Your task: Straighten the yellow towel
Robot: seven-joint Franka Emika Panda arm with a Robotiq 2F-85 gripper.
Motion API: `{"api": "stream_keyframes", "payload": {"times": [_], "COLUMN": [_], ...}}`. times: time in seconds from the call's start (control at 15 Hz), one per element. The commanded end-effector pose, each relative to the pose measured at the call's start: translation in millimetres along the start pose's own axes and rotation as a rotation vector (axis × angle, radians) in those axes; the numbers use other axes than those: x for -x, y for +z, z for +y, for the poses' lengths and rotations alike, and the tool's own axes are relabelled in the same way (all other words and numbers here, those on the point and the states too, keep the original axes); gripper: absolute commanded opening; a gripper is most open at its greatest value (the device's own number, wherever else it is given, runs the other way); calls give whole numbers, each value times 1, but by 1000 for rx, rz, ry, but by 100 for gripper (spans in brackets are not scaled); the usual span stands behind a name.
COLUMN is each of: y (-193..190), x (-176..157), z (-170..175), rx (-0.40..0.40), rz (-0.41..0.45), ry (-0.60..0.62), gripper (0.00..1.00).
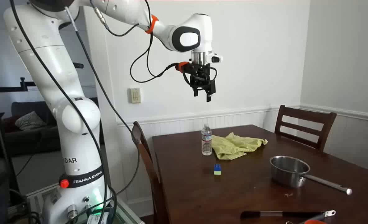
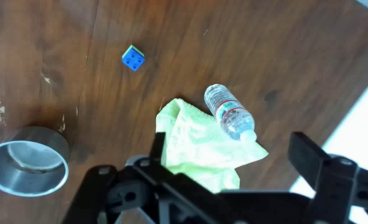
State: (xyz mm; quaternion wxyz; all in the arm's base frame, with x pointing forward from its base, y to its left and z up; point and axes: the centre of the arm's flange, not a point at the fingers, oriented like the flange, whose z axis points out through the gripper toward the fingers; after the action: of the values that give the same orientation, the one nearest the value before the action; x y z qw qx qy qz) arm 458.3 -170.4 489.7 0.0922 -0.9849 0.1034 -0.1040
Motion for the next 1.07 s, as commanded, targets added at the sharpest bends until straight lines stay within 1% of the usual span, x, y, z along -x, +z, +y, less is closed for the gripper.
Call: {"api": "stream_keyframes", "payload": {"times": [0.0,0.2,0.27,0.33,0.4,0.47,0.6,0.67,0.73,0.93,1.0], "y": [0,0,8,16,23,33,59,76,96,155,167], "x": [0,0,-13,-30,-50,-64,-87,-94,-99,-110,-111], "z": [0,0,9,22,37,49,71,82,95,140,153], "rx": [0,0,9,-2,-33,-47,-58,-68,-62,-36,-26], "rz": [0,0,64,109,125,162,216,223,240,242,241], "ry": [0,0,67,129,173,216,326,387,444,608,659], "gripper": [100,100,100,100,100,100,100,100,100,100,100]}}
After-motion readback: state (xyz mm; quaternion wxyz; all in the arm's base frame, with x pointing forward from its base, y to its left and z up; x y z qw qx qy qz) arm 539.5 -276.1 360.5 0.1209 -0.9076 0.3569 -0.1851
